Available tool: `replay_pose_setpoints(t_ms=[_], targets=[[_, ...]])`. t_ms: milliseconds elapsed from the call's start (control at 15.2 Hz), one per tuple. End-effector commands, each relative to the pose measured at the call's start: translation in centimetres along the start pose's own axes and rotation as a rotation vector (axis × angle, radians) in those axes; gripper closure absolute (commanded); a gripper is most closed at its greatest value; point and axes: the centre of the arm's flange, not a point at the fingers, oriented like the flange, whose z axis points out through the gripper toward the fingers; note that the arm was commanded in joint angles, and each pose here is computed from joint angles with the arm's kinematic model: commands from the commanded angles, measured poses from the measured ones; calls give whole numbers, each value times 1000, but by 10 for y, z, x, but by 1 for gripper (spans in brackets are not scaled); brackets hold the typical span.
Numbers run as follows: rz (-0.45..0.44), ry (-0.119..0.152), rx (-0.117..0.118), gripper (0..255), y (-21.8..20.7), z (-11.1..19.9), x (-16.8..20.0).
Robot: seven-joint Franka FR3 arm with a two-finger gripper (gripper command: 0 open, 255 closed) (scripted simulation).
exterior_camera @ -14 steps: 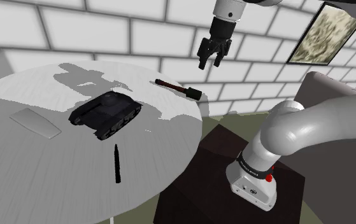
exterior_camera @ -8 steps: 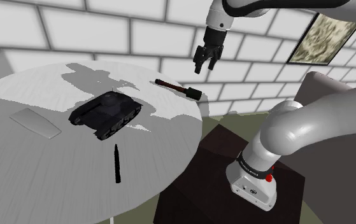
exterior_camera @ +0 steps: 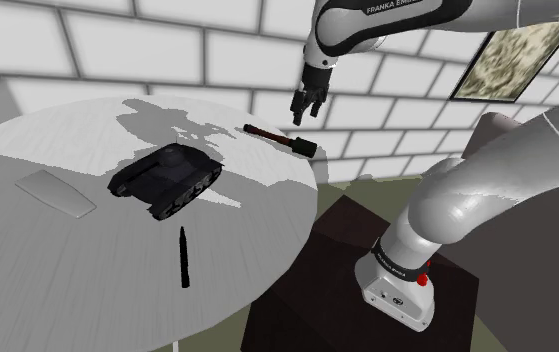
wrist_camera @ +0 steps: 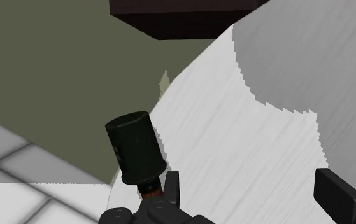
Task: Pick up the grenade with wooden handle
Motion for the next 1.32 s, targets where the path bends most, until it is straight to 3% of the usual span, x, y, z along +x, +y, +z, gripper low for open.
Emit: replay_pose_setpoints(t_ms=[0,858,1254], targets=[[-30,-1,-10,0,12,18,16],[-212,-13,-68,0,73,126,130],[-212,-13,-69,0,73,153,130]])
